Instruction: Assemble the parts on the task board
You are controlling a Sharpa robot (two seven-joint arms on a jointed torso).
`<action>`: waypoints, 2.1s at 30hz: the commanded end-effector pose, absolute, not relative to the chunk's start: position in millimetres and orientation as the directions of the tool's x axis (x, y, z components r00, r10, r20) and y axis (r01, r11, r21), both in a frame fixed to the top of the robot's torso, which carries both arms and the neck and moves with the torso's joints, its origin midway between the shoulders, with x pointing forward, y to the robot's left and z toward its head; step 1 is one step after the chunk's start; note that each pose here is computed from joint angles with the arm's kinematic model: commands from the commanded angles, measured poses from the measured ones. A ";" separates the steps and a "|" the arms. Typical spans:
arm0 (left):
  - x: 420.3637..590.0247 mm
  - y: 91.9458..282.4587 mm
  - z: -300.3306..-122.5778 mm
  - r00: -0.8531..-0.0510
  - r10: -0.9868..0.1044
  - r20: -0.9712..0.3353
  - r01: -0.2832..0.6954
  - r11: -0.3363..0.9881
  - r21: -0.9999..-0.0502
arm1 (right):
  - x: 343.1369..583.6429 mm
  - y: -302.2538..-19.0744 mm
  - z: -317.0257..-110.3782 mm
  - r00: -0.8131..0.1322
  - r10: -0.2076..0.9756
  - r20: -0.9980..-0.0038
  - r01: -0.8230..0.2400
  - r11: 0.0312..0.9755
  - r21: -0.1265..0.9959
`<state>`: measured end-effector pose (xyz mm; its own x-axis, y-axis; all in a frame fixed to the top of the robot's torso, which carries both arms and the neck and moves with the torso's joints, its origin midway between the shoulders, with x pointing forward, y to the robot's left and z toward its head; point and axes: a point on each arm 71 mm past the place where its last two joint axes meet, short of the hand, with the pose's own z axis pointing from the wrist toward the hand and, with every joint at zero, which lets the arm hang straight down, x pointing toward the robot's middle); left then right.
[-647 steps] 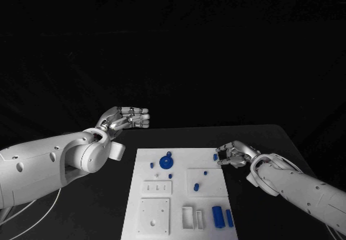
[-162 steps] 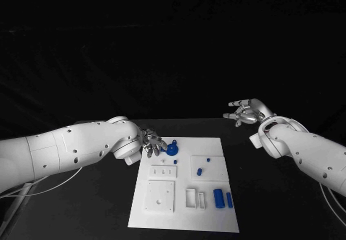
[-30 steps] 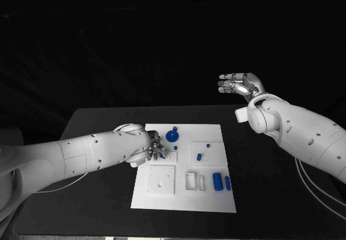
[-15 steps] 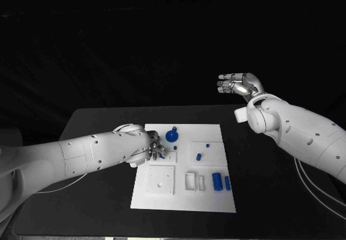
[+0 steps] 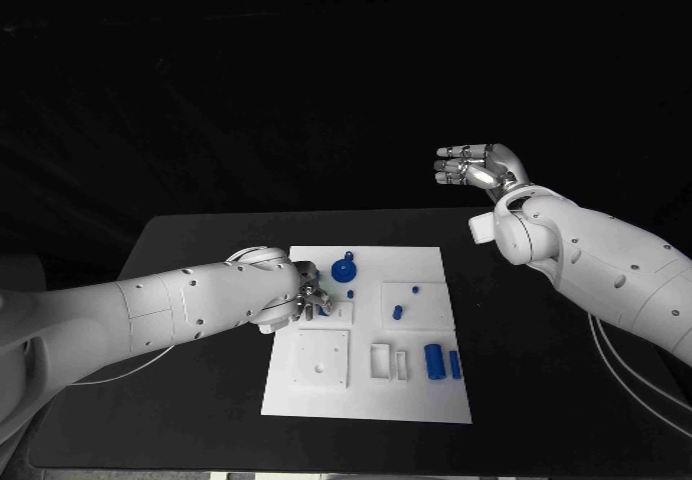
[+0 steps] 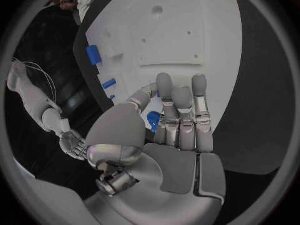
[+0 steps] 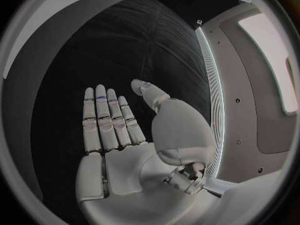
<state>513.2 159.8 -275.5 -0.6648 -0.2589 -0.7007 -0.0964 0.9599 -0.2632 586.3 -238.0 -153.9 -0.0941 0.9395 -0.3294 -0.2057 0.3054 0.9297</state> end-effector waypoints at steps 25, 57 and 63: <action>514.1 152.2 -277.5 -0.685 -0.235 -0.689 -0.070 0.964 -0.258 | 586.5 -235.9 -154.0 -0.111 0.935 -0.336 -0.214 0.308 0.927; 515.3 148.0 -278.8 -0.706 -0.212 -0.676 -0.054 0.968 -0.247 | 586.6 -235.2 -154.6 -0.117 0.935 -0.336 -0.211 0.307 0.928; 515.7 148.2 -278.8 -0.705 -0.213 -0.677 -0.055 0.968 -0.247 | 586.8 -235.1 -154.9 -0.119 0.934 -0.336 -0.210 0.307 0.928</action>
